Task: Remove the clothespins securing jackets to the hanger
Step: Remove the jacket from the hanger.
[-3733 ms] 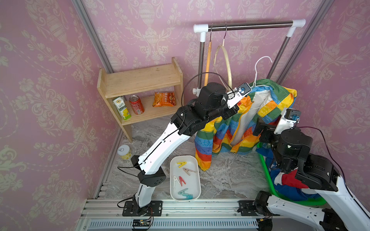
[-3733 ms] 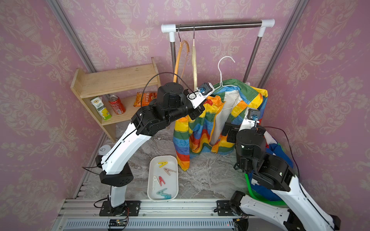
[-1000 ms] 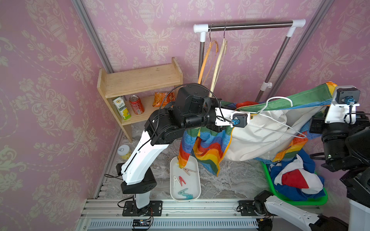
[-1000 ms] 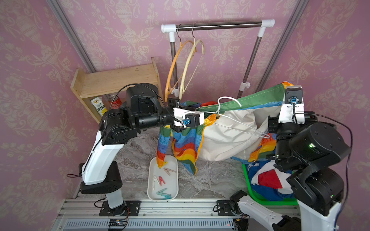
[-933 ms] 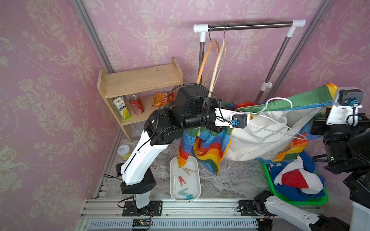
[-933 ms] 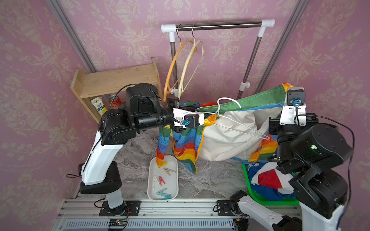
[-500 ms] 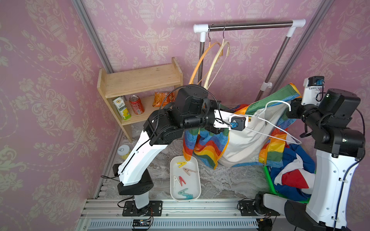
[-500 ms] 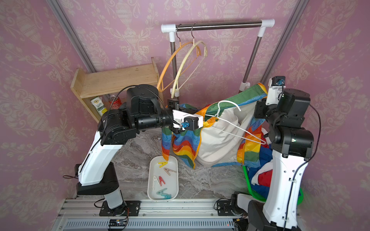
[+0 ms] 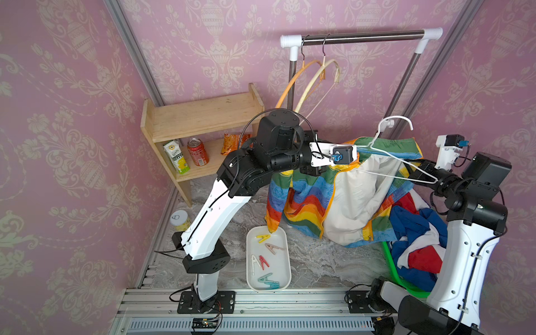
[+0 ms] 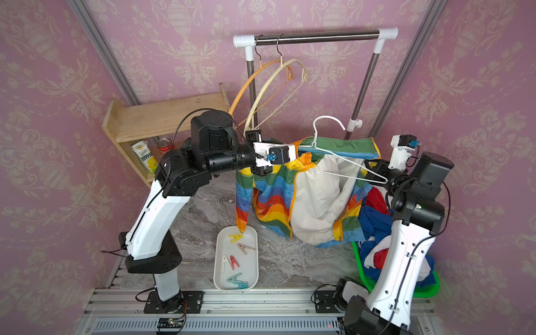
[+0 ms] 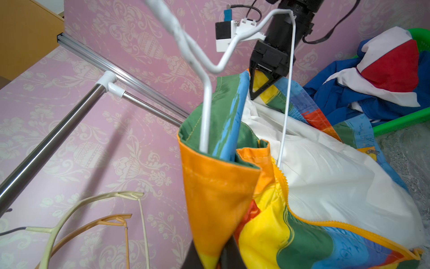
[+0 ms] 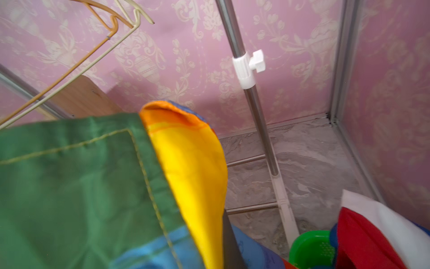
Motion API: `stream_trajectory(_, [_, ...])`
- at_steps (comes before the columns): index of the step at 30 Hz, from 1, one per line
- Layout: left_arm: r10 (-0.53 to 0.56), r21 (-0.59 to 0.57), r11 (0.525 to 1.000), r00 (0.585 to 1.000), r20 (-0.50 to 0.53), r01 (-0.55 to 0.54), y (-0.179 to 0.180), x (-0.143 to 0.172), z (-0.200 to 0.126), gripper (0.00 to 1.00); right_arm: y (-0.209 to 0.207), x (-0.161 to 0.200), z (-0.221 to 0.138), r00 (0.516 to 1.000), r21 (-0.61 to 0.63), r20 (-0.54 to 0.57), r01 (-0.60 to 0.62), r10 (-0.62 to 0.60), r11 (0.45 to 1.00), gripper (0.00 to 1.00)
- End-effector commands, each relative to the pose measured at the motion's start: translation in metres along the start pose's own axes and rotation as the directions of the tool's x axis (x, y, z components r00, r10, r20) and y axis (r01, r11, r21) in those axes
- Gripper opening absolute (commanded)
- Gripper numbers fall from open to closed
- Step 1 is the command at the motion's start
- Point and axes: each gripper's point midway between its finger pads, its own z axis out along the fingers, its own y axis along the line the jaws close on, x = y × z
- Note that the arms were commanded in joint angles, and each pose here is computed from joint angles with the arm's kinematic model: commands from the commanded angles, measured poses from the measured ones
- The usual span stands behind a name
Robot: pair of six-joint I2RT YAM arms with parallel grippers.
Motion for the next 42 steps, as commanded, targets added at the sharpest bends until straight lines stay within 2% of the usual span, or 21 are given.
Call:
stream_trajectory(1, [-0.027, -0.228, 0.971, 0.976, 0.218, 0.077, 0.07, -0.057, -0.068, 0.0, -0.021, 0.005, 0.007, 0.989, 0.001, 0.033, -0.141, 0.141, 0.99, 0.03])
stream_trajectory(4, [-0.083, -0.238, 0.959, 0.957, 0.277, 0.152, 0.078, -0.064, -0.066, 0.0, -0.016, 0.015, 0.003, 0.98, -0.025, 0.068, -0.184, 0.186, 0.983, 0.03])
stream_trajectory(8, [-0.206, -0.158, 0.943, 0.884, 0.419, 0.294, 0.078, -0.088, -0.059, 0.0, 0.001, 0.015, -0.024, 0.972, 0.002, 0.159, -0.175, 0.173, 0.985, 0.03])
stream_trajectory(12, [-0.256, -0.099, 0.932, 0.827, 0.5, 0.349, 0.064, -0.115, -0.038, 0.0, 0.021, 0.0, -0.051, 0.945, 0.004, 0.26, -0.205, 0.197, 0.979, 0.04])
stream_trajectory(15, [-0.319, -0.074, 0.896, 0.752, 0.577, 0.437, 0.069, -0.129, -0.028, 0.0, 0.031, -0.007, -0.071, 0.911, 0.017, 0.356, -0.229, 0.208, 0.973, 0.03])
stream_trajectory(18, [-0.383, -0.037, 0.848, 0.659, 0.647, 0.529, 0.076, -0.138, -0.018, 0.0, 0.043, -0.011, -0.095, 0.888, 0.039, 0.429, -0.201, 0.165, 0.979, 0.03])
stream_trajectory(19, [-0.395, -0.031, 0.833, 0.632, 0.667, 0.553, 0.077, -0.141, -0.014, 0.0, 0.049, -0.013, -0.1, 0.887, 0.035, 0.438, -0.181, 0.147, 0.983, 0.03])
stream_trajectory(22, [-0.37, -0.044, 0.83, 0.607, 0.703, 0.556, 0.069, -0.153, -0.002, 0.0, 0.071, -0.015, -0.108, 0.897, -0.016, 0.427, -0.121, 0.116, 0.992, 0.04])
stream_trajectory(26, [-0.352, -0.018, 0.836, 0.56, 0.75, 0.549, 0.057, -0.17, 0.007, 0.0, 0.079, -0.016, -0.11, 0.911, -0.01, 0.408, -0.062, 0.06, 0.998, 0.03])
stream_trajectory(30, [-0.36, 0.054, 0.826, 0.452, 0.816, 0.561, 0.047, -0.175, 0.025, 0.0, 0.088, -0.035, -0.121, 0.906, 0.057, 0.419, 0.037, -0.058, 0.998, 0.03])
stream_trajectory(31, [-0.361, 0.077, 0.819, 0.407, 0.839, 0.569, 0.044, -0.174, 0.03, 0.0, 0.089, -0.042, -0.127, 0.9, 0.103, 0.422, 0.069, -0.107, 0.992, 0.03])
stream_trajectory(32, [-0.356, 0.095, 0.81, 0.356, 0.864, 0.579, 0.043, -0.174, 0.032, 0.0, 0.09, -0.05, -0.133, 0.893, 0.145, 0.425, 0.096, -0.149, 0.985, 0.03])
stream_trajectory(34, [-0.359, 0.115, 0.777, 0.287, 0.888, 0.619, 0.042, -0.171, 0.037, 0.0, 0.094, -0.062, -0.141, 0.879, 0.19, 0.431, 0.134, -0.206, 0.973, 0.04])
stream_trajectory(36, [-0.369, 0.135, 0.746, 0.236, 0.899, 0.652, 0.042, -0.165, 0.042, 0.0, 0.1, -0.069, -0.145, 0.872, 0.188, 0.435, 0.155, -0.223, 0.97, 0.05])
stream_trajectory(39, [-0.384, 0.144, 0.715, 0.211, 0.899, 0.685, 0.042, -0.157, 0.05, 0.0, 0.108, -0.058, -0.135, 0.896, 0.1, 0.402, 0.163, -0.189, 0.982, 0.09])
stream_trajectory(42, [-0.381, 0.123, 0.714, 0.236, 0.894, 0.689, 0.043, -0.155, 0.053, 0.0, 0.105, -0.025, -0.122, 0.931, 0.031, 0.341, 0.126, -0.129, 0.992, 0.1])
